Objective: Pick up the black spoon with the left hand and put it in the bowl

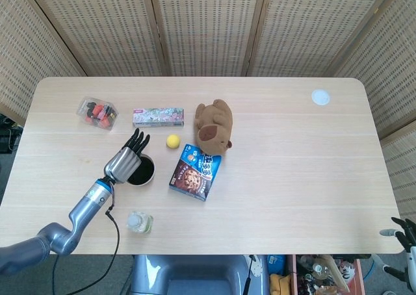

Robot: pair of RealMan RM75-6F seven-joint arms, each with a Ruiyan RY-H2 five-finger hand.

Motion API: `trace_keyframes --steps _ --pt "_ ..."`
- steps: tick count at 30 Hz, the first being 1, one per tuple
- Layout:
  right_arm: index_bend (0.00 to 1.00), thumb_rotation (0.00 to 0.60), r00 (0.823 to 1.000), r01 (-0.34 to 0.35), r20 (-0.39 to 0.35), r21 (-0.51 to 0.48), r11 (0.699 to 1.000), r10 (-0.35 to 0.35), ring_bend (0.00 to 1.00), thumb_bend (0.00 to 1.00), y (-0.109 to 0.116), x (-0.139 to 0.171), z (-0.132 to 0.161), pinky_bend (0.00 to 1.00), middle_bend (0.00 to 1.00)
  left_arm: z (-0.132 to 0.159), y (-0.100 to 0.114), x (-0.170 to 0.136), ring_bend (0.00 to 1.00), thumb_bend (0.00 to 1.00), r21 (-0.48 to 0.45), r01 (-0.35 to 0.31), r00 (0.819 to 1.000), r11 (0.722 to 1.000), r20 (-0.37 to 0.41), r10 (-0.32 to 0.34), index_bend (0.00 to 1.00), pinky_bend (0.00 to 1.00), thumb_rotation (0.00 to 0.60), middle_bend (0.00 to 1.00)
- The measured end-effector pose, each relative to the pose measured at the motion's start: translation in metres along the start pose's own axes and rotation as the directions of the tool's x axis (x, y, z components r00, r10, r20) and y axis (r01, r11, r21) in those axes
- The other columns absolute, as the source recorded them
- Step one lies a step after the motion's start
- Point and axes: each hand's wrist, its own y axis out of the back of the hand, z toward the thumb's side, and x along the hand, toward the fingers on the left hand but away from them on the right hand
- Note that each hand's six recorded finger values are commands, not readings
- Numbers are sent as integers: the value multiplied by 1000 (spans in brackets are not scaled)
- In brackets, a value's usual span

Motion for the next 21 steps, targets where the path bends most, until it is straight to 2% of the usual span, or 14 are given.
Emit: trace_keyframes --steps 5,10,14,18,21 --pt "429 600 1000 1 -4 1 1000 -1 130 299 0 0 2 237 270 -3 1 -4 0 420 -14 13 1000 1000 -20 -13 12 0 600 0" --pt "429 600 1000 4 -4 1 1000 -4 129 299 1 0 1 237 270 -15 1 -12 0 416 -72 19 998 997 -64 -24 0 0 600 0" --pt "429 600 1000 3 -7 0 1000 -3 129 299 1 -1 2 237 270 -26 0 -25 0 416 -187 25 993 982 -105 -45 0 0 600 0" --pt "429 600 1000 -3 -20 -1 1000 3 130 300 0 -4 5 237 270 -37 -6 -45 0 416 -321 37 986 946 -144 -88 0 0 600 0" --pt "429 600 1000 -4 -27 1 1000 4 130 299 0 -7 7 237 270 -44 -13 -65 0 416 -447 42 977 893 -170 -131 0 0 600 0"
